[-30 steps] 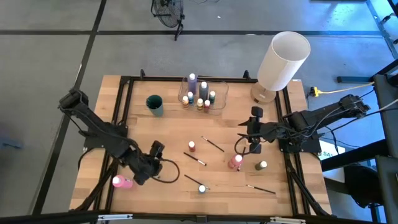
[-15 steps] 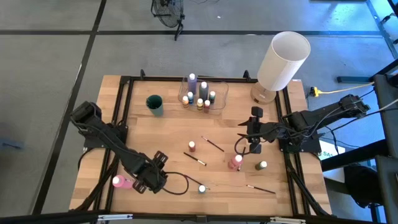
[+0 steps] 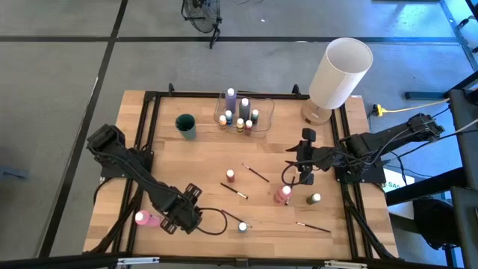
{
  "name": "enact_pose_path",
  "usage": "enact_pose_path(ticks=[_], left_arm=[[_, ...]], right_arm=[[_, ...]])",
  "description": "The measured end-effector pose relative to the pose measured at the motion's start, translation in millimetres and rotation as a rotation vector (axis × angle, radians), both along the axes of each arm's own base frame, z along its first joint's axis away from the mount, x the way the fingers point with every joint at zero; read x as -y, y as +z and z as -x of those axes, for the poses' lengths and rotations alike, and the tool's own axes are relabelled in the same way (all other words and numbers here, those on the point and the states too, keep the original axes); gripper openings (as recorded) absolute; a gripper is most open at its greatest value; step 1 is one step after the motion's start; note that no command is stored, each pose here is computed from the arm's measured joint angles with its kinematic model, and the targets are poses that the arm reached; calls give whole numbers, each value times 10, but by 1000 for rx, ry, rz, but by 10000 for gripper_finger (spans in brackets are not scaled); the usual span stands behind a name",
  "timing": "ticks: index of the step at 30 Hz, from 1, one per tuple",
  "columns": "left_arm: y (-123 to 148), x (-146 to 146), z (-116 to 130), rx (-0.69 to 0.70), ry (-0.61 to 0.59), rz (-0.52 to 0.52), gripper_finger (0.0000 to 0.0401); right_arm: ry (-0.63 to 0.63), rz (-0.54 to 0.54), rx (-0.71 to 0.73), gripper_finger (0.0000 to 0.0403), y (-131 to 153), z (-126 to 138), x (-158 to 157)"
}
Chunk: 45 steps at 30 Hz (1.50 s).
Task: Pick & Place Paint Supplies
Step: Put the silver paint brush into the green cup
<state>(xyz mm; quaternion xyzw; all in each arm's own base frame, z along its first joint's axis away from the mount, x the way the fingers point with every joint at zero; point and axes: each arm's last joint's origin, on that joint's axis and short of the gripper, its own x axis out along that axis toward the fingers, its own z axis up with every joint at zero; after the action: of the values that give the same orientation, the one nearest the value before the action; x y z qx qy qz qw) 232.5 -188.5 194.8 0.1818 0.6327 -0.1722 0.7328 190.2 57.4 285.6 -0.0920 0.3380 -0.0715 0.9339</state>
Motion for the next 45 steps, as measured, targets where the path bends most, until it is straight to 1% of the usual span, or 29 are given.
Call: enact_pose_path(ticks=[6, 11, 14, 17, 20, 22, 27, 29, 34, 38, 45], left_arm=[[-93, 5, -14, 31, -39, 37, 223], [-171, -51, 19, -21, -9, 48, 223], [-226, -80, 48, -36, -28, 34, 223], [-290, -85, 52, -12, -46, 40, 223], [-365, -76, 45, 25, -38, 81, 223], [-397, -83, 59, 18, -27, 93, 223], [-426, -100, 80, 7, -31, 86, 223], [-436, -107, 87, 5, -55, 80, 223], [-470, -128, 111, -2, -68, 66, 223], [-533, -186, 141, 2, -37, 21, 223], [-541, -216, 100, 17, -5, 41, 223]], right_arm=[[-1, -2, 0, 181, 0, 0, 0], [-2, -1, -1, 181, -4, -5, -2], [-2, 0, -3, 181, -8, -10, -4], [-1, -2, 4, 181, -6, -20, -7], [-2, -5, 10, 181, -2, -26, -9], [-3, -4, 5, 181, -14, -36, -13], [-6, -5, -6, 181, -46, -74, -28], [-7, -3, -13, 181, -61, -90, -33], [-6, -8, 4, 181, -66, -132, -49], [-2, -8, 5, 181, -65, -134, -51], [71, -66, -20, 181, -74, -130, -82]])
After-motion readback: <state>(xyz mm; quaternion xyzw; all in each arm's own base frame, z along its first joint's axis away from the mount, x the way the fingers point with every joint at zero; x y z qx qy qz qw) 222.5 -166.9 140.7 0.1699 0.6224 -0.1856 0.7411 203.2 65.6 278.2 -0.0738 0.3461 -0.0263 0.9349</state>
